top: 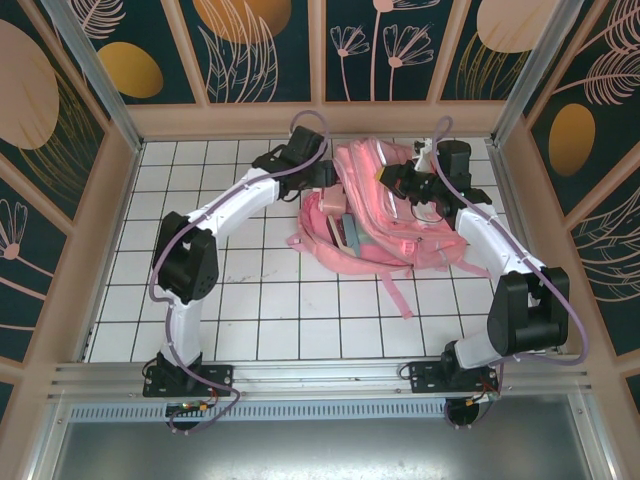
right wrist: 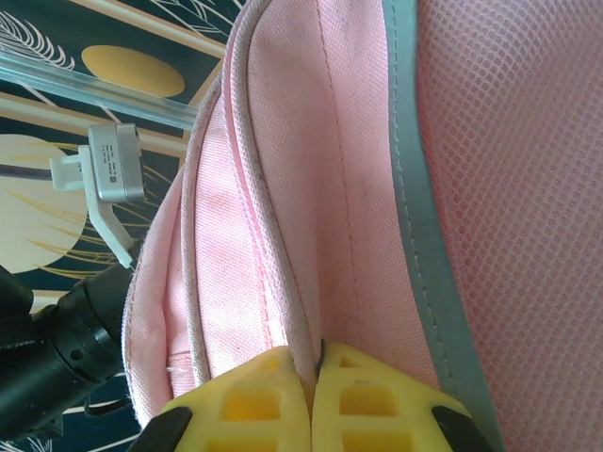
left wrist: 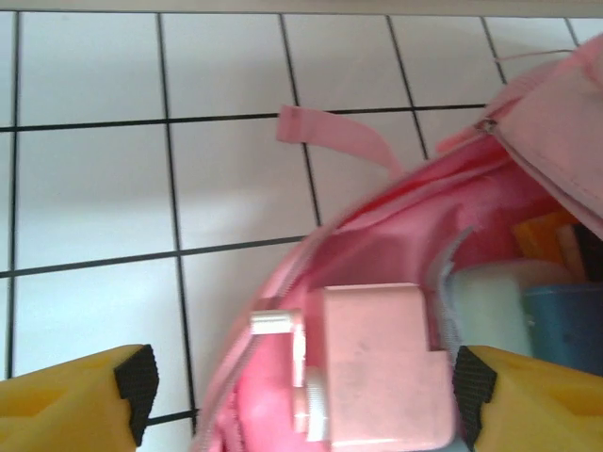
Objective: Pack the student bag
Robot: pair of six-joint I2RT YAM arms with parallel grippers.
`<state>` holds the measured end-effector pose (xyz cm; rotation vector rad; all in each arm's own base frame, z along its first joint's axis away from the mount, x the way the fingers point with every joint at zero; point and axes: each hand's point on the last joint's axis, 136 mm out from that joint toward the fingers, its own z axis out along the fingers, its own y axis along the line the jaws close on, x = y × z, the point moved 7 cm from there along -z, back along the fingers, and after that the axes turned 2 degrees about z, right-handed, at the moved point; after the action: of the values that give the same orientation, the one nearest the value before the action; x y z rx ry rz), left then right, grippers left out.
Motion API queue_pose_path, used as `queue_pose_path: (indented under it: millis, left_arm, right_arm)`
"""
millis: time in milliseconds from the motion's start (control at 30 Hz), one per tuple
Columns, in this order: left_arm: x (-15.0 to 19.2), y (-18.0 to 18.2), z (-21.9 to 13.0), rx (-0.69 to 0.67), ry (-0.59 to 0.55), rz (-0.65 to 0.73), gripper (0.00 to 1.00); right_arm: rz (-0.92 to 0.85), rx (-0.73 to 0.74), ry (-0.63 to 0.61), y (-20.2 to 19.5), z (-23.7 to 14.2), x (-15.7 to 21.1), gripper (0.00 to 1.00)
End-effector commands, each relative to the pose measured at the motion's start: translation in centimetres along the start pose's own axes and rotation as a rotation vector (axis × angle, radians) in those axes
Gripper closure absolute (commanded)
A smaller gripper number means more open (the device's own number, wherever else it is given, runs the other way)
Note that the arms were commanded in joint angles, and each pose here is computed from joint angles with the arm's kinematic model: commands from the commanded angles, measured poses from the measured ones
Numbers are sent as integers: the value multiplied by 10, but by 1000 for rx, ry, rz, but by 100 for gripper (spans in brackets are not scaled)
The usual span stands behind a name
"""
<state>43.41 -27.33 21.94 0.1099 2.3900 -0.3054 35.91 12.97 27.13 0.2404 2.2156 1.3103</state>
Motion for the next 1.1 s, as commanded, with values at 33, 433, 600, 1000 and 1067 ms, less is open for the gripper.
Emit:
queue_pose_path:
  millis: [33,433,600,1000,1067]
  left_arm:
    - [28,19,19,-69,73,47,26]
    - [65,59,59,-229,175,56,50]
    - [58,87,68,-303,171,-22,66]
    - [9,70,35,-92,55,-121,100]
    - [1,66,22,-57,17,-128,100]
  right_arm:
    - [-86,-91,-18,29,-7,-7,100]
    - [-88,-88,-20,31,-10,-6,100]
    - [-89,-88,-20,32,-11,-6,100]
    - [-84,-93,-14,30,-8,-5,100]
    - [-82,-92,-15,29,-7,-5,100]
